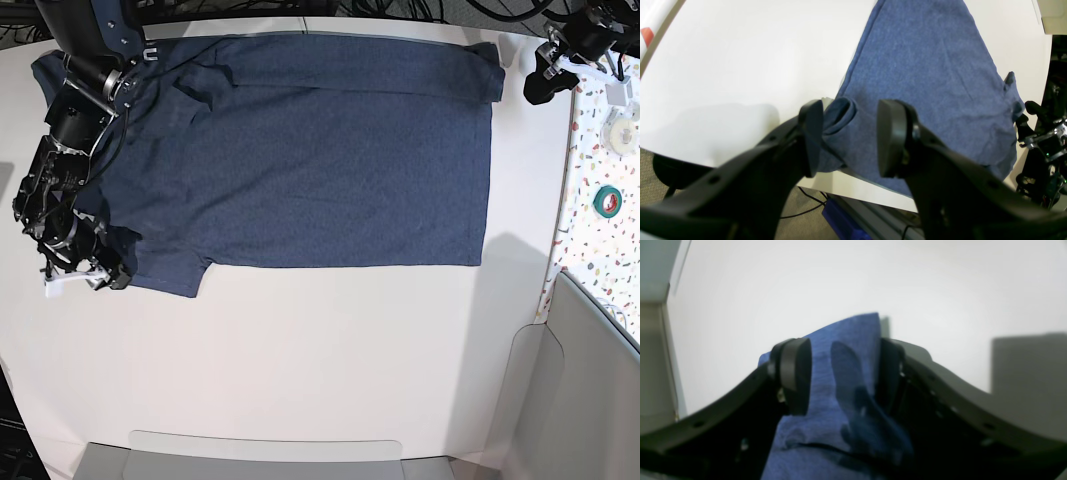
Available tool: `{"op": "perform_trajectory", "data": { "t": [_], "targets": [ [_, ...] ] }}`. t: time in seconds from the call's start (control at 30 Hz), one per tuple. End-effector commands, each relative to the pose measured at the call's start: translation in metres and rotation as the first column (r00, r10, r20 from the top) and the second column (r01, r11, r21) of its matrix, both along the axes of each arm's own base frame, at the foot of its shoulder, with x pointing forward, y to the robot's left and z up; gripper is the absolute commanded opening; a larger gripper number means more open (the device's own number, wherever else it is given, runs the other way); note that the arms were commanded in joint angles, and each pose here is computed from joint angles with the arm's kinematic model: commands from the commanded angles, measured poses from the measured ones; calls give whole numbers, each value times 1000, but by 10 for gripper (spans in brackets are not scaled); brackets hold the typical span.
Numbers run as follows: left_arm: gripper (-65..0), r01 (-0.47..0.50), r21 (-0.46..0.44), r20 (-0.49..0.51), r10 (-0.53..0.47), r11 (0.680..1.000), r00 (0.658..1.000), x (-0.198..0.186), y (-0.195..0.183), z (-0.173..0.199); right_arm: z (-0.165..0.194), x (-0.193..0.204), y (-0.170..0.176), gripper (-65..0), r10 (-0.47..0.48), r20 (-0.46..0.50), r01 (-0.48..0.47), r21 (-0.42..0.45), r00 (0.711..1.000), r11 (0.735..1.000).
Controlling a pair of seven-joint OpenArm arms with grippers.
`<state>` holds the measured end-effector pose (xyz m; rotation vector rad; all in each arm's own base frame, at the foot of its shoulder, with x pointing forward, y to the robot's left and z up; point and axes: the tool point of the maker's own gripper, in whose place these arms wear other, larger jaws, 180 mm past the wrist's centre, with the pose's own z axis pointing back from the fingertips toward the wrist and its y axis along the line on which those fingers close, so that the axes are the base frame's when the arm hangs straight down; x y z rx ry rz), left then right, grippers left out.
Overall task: Layout the t-shirt on the table in an organized manner, then fold the t-shirt properly
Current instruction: 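Release the shirt and move the right gripper to the sleeve corner, then grasp the hem corners with both grippers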
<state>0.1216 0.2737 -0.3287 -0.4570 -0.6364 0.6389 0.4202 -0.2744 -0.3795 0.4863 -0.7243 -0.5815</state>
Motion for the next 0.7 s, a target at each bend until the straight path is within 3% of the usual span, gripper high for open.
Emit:
{"op": "perform_trajectory", "data": {
  "t": [0.0, 0.13, 0.17, 0.23, 0.3, 0.33, 0.57, 0.67],
  "targets": [
    [-402, 1, 14, 25, -1, 1000, 1000, 2, 3, 8, -1, -1, 3, -337, 27, -32, -28, -17, 999, 999],
    [-402, 0, 15, 26, 0, 1000, 1000, 2, 3, 8, -2, 0, 10, -345, 53, -38, -54, -27, 998, 998],
    [-402, 0, 15, 28, 0, 1000, 1000, 3, 3, 8, -3, 1, 11, -372, 58, -39, -59, -28, 998, 998],
    [-402, 0, 15, 29, 0, 1000, 1000, 3, 3, 8, -3, 1, 13, -468, 63, -41, -64, -30, 997, 997],
    [-402, 4, 22, 35, -5, 1000, 999, 5, 4, 10, -3, 1, 13, -630, 64, -42, -65, -31, 997, 997],
    [-400, 5, 27, 37, -6, 1000, 999, 6, 6, 11, -3, 0, 13, -650, 68, -45, -70, -36, 997, 997],
    [-390, 84, 149, 171, -109, 985, 979, 66, 29, 55, -2, 2, 16, -650, 95, -50, -98, -59, 994, 993],
    [-366, 100, 151, 231, -134, 983, 964, 94, 33, 72, -2, 2, 16, -650, 95, -50, -98, -61, 994, 993]
  ]
}}
